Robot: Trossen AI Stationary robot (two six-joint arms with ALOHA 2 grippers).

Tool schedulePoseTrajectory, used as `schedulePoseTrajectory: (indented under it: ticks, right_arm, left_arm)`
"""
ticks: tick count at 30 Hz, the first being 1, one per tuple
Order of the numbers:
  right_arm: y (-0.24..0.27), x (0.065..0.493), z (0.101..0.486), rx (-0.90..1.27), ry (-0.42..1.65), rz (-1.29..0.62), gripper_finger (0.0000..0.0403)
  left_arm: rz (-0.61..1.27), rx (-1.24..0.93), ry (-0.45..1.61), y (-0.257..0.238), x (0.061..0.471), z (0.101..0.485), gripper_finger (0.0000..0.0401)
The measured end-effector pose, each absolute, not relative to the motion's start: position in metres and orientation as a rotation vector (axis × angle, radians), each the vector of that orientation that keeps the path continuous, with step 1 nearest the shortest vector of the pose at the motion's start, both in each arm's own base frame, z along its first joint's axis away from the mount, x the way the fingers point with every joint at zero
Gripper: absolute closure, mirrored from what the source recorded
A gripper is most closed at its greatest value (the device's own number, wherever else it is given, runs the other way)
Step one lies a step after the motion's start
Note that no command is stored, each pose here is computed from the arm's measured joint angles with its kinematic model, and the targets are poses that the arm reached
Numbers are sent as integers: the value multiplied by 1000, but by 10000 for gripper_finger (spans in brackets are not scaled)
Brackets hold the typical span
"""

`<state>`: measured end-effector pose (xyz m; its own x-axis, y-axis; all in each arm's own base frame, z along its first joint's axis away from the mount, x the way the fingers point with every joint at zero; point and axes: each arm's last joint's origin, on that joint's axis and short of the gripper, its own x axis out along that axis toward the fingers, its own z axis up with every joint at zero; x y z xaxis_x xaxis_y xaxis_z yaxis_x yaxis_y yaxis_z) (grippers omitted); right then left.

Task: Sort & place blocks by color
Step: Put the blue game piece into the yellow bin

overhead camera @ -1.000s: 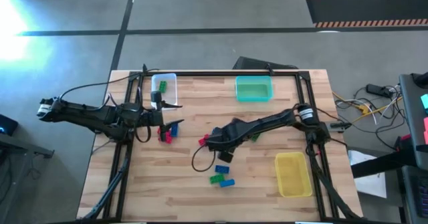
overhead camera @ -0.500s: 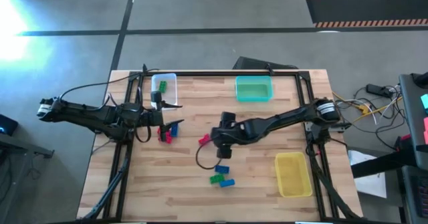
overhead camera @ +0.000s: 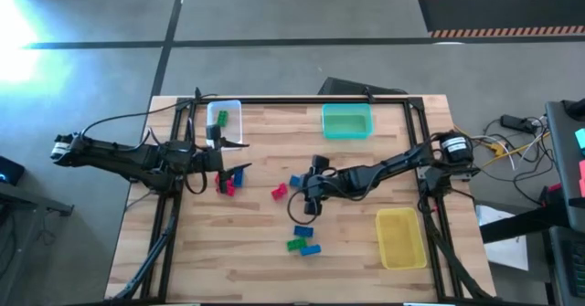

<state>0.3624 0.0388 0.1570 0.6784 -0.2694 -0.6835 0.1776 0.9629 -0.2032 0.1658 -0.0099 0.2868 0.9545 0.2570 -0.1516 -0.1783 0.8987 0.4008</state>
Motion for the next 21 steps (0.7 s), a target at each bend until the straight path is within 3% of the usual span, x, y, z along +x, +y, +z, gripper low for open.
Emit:
schedulePoseTrajectory:
  ticks: [21]
  right_arm:
    - [22, 371, 113, 3, 845, -357, 206]
  left_arm:
    - [232, 387, 176, -10, 166, 287, 177]
